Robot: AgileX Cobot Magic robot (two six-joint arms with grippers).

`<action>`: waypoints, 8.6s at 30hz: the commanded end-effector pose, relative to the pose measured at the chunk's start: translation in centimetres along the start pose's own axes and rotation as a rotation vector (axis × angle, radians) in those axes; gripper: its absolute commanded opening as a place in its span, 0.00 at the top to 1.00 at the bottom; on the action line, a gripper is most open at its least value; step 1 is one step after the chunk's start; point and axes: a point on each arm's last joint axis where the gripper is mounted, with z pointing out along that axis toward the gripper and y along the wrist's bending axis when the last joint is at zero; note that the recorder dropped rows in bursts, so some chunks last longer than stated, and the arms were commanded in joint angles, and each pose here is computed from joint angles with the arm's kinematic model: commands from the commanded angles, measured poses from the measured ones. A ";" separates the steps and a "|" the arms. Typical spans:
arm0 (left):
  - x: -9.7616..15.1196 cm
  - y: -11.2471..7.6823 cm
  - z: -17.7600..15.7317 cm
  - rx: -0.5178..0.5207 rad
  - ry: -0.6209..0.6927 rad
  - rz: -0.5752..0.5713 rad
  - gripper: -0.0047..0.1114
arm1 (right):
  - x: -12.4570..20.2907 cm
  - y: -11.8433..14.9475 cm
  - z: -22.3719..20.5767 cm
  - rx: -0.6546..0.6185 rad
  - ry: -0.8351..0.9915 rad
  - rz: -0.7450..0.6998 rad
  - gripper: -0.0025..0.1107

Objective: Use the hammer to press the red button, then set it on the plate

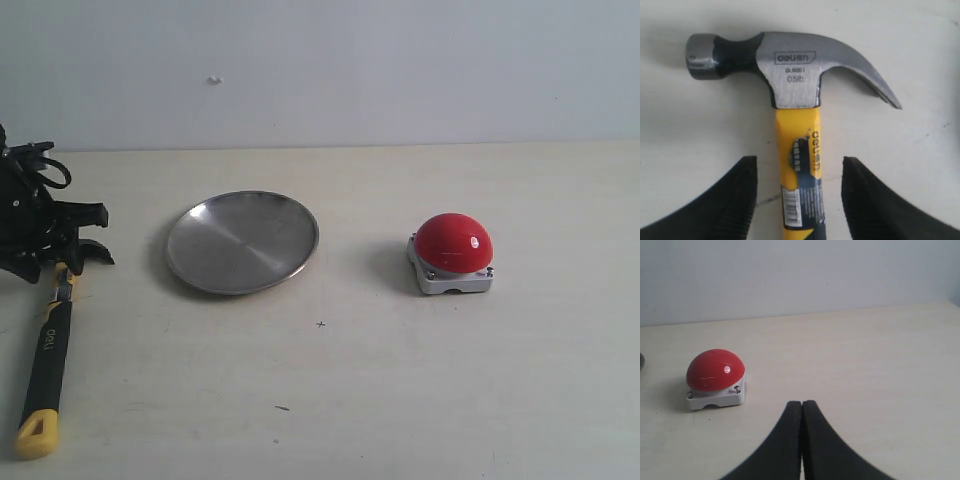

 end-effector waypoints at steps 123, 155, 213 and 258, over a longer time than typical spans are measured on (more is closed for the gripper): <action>-0.8 -7.7 -9.0 0.770 -0.380 0.288 0.96 | -0.9 36.1 27.2 -0.964 0.537 0.113 0.38; -0.9 -7.6 -9.0 0.762 -0.386 0.285 0.96 | 0.1 36.4 27.6 -0.960 0.580 0.273 0.45; 12.4 -1.1 -15.2 0.643 -0.913 0.343 0.96 | -13.9 23.5 18.9 -0.507 0.271 -0.057 0.98; 32.7 3.9 -12.3 0.424 -1.404 0.140 0.96 | -6.4 9.9 16.5 -0.194 0.461 -0.084 0.98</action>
